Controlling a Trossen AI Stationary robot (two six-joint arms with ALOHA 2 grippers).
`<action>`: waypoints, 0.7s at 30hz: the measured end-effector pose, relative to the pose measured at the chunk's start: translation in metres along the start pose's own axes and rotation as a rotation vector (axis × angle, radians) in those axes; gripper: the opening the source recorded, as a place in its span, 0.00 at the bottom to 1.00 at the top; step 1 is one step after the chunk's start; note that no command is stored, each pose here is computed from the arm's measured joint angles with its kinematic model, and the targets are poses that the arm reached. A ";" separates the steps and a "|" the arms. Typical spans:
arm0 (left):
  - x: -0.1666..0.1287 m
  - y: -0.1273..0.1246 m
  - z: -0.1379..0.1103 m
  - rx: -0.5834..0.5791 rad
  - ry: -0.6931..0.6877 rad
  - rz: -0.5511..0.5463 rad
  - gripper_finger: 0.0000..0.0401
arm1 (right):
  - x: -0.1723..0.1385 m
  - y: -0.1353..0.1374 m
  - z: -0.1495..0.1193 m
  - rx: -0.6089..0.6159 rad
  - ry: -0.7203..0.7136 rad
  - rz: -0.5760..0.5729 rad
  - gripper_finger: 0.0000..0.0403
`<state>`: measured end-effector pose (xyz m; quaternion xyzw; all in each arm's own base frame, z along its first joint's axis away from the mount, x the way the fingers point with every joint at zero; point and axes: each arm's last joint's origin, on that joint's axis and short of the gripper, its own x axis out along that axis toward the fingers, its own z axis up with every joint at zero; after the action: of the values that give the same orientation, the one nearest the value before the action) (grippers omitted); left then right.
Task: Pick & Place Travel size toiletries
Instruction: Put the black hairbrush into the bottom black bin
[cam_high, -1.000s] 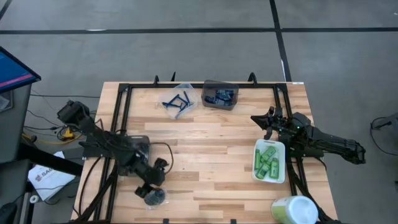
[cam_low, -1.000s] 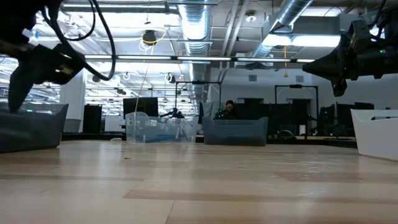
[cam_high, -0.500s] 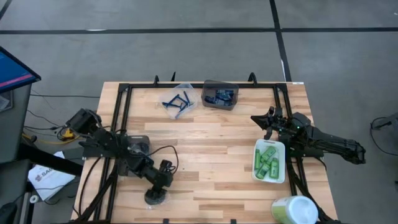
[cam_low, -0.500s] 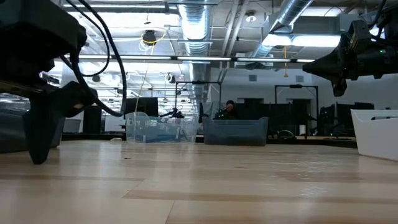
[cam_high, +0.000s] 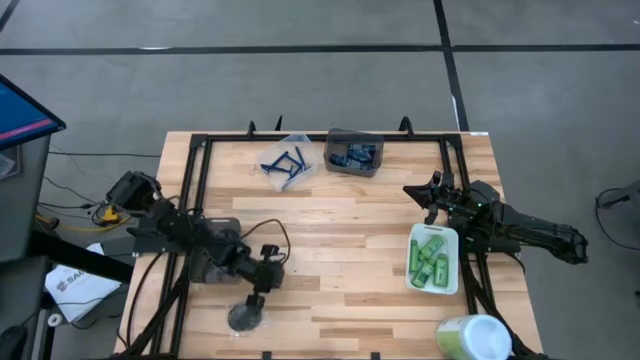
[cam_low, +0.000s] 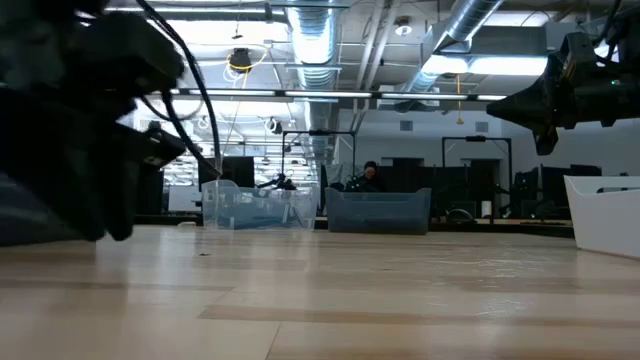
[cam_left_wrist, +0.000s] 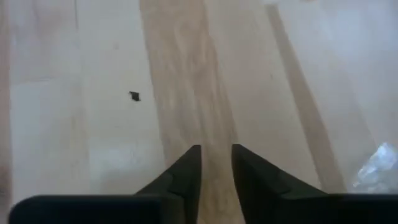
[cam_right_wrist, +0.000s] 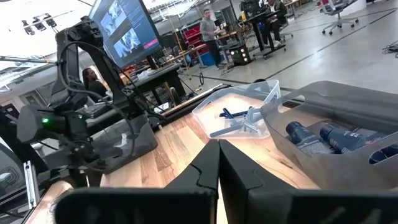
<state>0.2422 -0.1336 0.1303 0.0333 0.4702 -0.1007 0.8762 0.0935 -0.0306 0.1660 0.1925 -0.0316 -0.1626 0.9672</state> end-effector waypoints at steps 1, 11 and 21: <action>-0.001 0.002 0.002 -0.030 0.003 -0.028 0.20 | 0.000 0.000 0.000 0.000 0.000 0.000 0.00; -0.056 -0.009 0.007 -0.046 -0.043 -0.174 0.21 | 0.000 0.000 0.000 0.000 0.000 -0.001 0.00; -0.063 -0.029 -0.007 0.023 -0.015 -0.132 0.49 | 0.000 0.000 0.000 0.000 0.000 0.000 0.00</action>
<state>0.1964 -0.1522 0.1802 0.0116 0.4636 -0.1642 0.8706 0.0935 -0.0306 0.1660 0.1925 -0.0316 -0.1625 0.9672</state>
